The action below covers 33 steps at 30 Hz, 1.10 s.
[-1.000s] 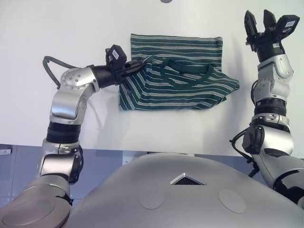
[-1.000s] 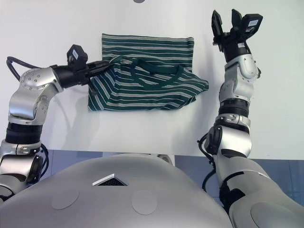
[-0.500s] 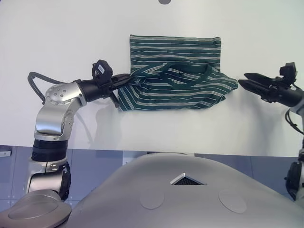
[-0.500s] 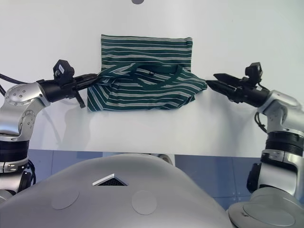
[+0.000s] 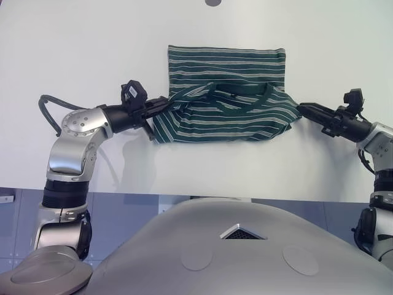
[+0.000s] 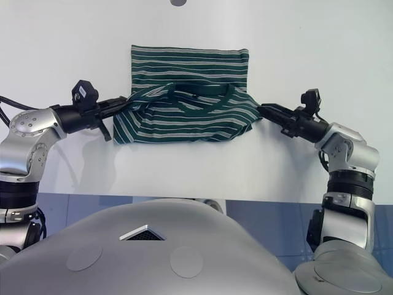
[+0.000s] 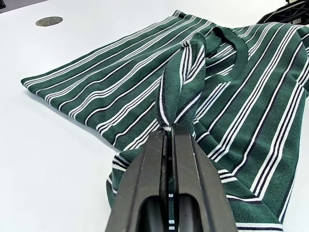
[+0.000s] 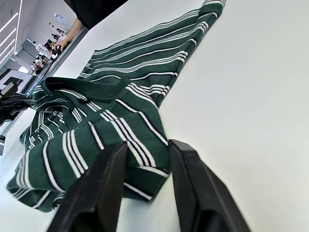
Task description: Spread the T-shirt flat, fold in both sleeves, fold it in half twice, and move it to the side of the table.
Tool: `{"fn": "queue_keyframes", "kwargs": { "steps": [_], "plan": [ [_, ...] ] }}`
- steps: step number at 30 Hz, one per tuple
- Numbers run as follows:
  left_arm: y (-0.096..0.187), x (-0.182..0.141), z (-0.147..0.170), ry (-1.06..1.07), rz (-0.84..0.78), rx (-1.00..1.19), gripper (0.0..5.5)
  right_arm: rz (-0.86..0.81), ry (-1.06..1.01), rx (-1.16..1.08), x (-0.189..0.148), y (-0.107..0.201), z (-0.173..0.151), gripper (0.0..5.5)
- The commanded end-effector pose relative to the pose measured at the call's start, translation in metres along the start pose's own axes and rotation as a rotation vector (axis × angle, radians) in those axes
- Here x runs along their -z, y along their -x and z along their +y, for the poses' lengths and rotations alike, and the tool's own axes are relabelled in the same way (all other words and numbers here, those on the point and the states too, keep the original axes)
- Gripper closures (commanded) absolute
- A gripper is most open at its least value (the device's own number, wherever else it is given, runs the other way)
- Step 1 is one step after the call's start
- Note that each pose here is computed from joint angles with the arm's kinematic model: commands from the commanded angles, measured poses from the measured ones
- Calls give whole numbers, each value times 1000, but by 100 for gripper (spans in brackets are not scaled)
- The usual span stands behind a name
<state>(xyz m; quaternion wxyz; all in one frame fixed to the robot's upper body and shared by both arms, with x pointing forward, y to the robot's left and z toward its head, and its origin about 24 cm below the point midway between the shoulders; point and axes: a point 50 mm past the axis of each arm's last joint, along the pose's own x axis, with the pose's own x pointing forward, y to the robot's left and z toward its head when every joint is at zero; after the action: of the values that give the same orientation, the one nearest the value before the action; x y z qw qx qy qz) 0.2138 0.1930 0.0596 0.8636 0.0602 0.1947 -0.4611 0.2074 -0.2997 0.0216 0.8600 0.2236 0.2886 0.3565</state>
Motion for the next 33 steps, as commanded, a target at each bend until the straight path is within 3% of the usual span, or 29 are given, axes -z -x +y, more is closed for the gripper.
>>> {"fn": "queue_keyframes", "kwargs": {
  "steps": [1, 5, 12, 17, 23, 28, 33],
  "plan": [
    [3, 1, 3, -24, 28, -9, 550, 34, -23, 14, 12, -6, -1, 475],
    [3, 2, 5, -24, 29, -10, 550, 33, 30, 1, 3, -6, 2, 548],
    [-1, 2, 6, -33, 19, -1, 550, -13, 100, 21, -15, 1, 5, 549],
    [3, 1, 1, -16, -8, 1, 550, 88, 42, 93, -9, 16, 2, 457],
    [4, 2, -4, -4, -17, -1, 550, 123, -47, 100, -28, 14, 8, 341],
    [2, 3, -6, -3, -10, 1, 550, 118, -208, 159, -18, 15, -7, 341],
    [2, 4, -6, -8, 4, 2, 550, 159, -230, 68, -6, 11, 2, 341]
  ]
}}
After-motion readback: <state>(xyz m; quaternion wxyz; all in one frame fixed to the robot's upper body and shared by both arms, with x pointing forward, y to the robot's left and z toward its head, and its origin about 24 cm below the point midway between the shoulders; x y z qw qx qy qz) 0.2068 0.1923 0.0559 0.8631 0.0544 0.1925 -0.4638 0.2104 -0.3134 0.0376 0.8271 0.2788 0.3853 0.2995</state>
